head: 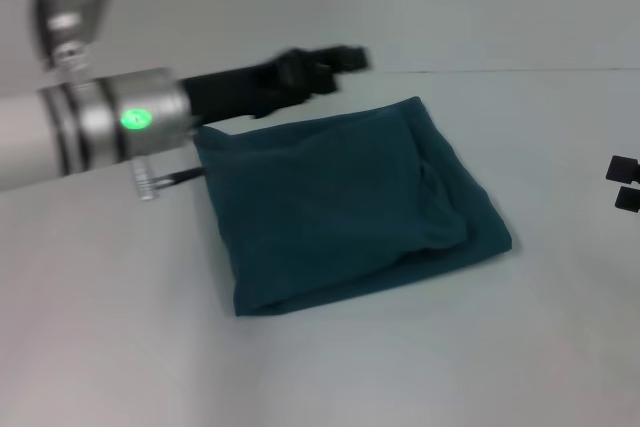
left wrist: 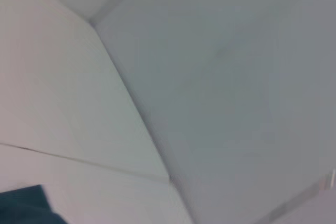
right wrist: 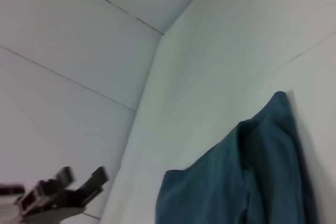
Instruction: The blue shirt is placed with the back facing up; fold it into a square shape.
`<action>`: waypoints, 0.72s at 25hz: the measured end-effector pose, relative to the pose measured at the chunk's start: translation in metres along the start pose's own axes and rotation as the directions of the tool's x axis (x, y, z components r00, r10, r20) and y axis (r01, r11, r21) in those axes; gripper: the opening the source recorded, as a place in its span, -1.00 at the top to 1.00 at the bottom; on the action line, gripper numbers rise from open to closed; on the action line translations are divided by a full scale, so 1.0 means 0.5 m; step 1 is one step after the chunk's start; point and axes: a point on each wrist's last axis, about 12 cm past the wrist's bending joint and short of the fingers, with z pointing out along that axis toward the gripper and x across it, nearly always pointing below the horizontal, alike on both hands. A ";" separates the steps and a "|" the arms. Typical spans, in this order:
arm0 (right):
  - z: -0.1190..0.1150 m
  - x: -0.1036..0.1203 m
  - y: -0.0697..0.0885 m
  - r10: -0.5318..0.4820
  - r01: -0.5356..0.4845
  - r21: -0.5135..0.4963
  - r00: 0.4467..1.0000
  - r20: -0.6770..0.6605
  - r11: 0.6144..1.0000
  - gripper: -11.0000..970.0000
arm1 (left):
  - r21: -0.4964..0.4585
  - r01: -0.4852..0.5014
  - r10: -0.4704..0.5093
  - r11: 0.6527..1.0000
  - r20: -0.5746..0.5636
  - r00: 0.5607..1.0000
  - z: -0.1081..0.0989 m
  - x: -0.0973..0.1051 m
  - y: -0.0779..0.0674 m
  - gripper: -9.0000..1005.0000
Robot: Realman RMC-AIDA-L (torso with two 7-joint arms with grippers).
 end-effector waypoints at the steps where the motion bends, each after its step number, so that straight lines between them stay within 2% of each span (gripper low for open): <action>1: 0.001 -0.003 0.000 -0.001 0.001 0.006 1.000 -0.004 1.000 -0.77 | -0.004 0.077 -0.077 0.997 0.028 0.997 -0.026 0.003 0.016 -0.11; 3: 0.008 -0.014 0.000 0.006 -0.005 0.035 1.000 -0.026 0.999 -0.77 | -0.032 0.241 -0.239 0.970 0.056 0.969 -0.079 0.018 0.054 -0.27; 7: 0.047 -0.056 0.012 0.031 -0.013 0.141 0.991 -0.128 0.990 -0.76 | -0.022 0.394 -0.390 0.919 0.095 0.916 -0.172 0.052 0.100 -0.55; 9: 0.074 -0.081 0.024 0.027 0.004 0.185 0.986 -0.165 0.983 -0.76 | -0.019 0.410 -0.406 0.912 0.098 0.908 -0.200 0.068 0.107 -0.61; 13: 0.155 -0.137 0.075 -0.040 0.095 0.231 0.972 -0.233 0.968 -0.76 | -0.057 0.409 -0.406 0.911 0.065 0.912 -0.240 0.100 0.115 -0.74; 18: 0.275 -0.157 0.138 -0.134 0.232 0.278 0.934 -0.330 0.932 -0.76 | -0.073 0.359 -0.359 0.931 0.012 0.933 -0.265 0.138 0.119 -0.87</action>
